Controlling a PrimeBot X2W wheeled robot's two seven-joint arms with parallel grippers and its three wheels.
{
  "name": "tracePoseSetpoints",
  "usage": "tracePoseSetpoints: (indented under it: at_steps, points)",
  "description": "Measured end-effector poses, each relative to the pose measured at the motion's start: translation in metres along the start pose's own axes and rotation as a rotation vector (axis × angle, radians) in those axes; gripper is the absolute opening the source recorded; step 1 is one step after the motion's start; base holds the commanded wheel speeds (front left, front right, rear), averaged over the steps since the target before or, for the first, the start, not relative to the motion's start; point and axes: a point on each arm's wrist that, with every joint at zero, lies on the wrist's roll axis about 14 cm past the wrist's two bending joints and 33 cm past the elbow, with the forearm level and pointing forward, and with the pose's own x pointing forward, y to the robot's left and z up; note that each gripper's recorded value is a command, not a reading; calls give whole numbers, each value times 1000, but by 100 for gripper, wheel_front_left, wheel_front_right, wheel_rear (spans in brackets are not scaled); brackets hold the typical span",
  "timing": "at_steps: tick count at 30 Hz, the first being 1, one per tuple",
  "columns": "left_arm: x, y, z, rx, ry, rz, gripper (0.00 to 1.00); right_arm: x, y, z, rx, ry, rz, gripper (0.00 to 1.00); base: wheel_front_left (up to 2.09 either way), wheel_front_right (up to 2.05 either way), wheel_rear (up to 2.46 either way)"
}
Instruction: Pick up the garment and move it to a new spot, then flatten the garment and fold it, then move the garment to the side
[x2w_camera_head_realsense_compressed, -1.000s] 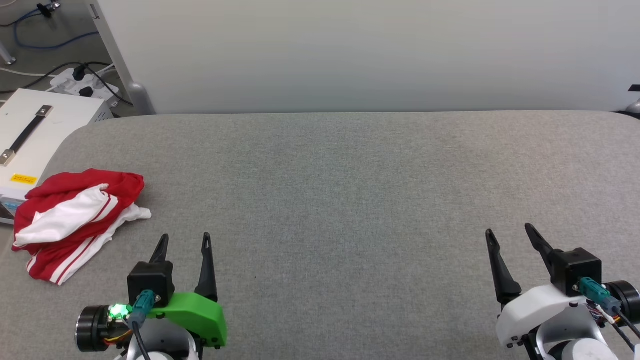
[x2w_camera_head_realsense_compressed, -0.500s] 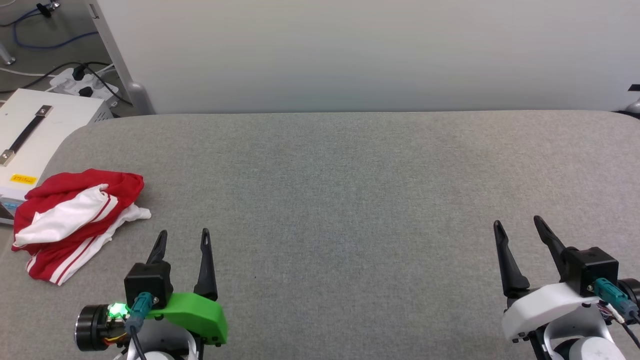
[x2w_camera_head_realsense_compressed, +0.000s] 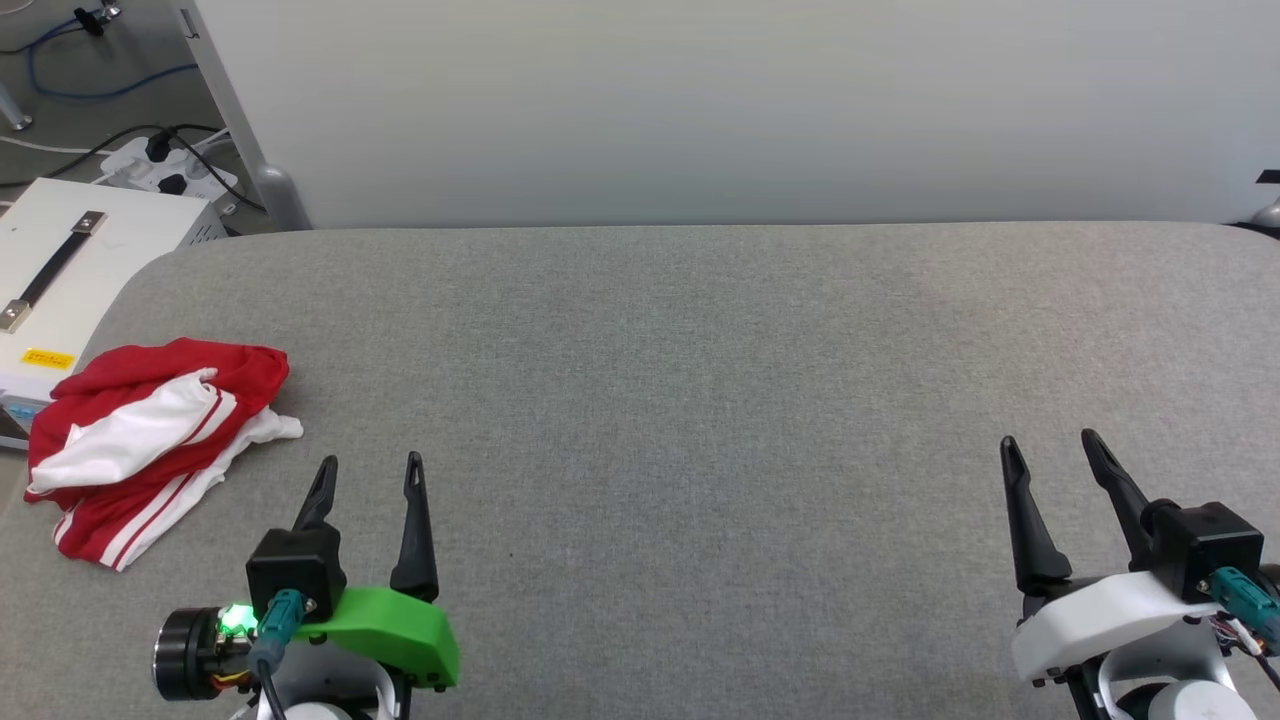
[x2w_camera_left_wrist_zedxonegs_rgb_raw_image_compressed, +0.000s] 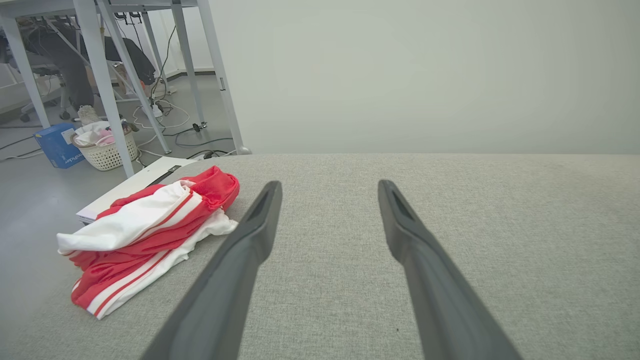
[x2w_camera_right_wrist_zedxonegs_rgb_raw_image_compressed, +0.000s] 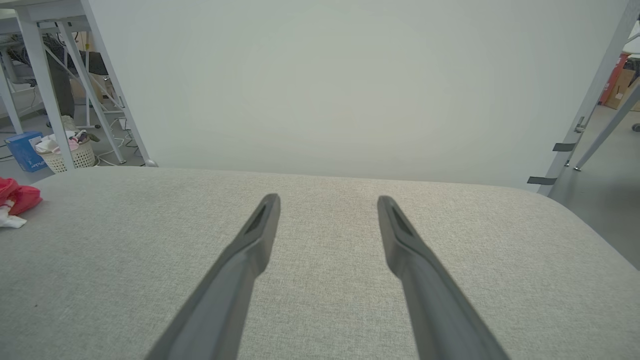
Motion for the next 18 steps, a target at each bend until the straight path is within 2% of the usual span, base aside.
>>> tracePoseSetpoints:
  at_steps: [18]
  points:
    - [-1, -3, 2, -28, -28, -7, 100, -4, -4, 3, 34, -33, -14, 100, 0, 0, 0]
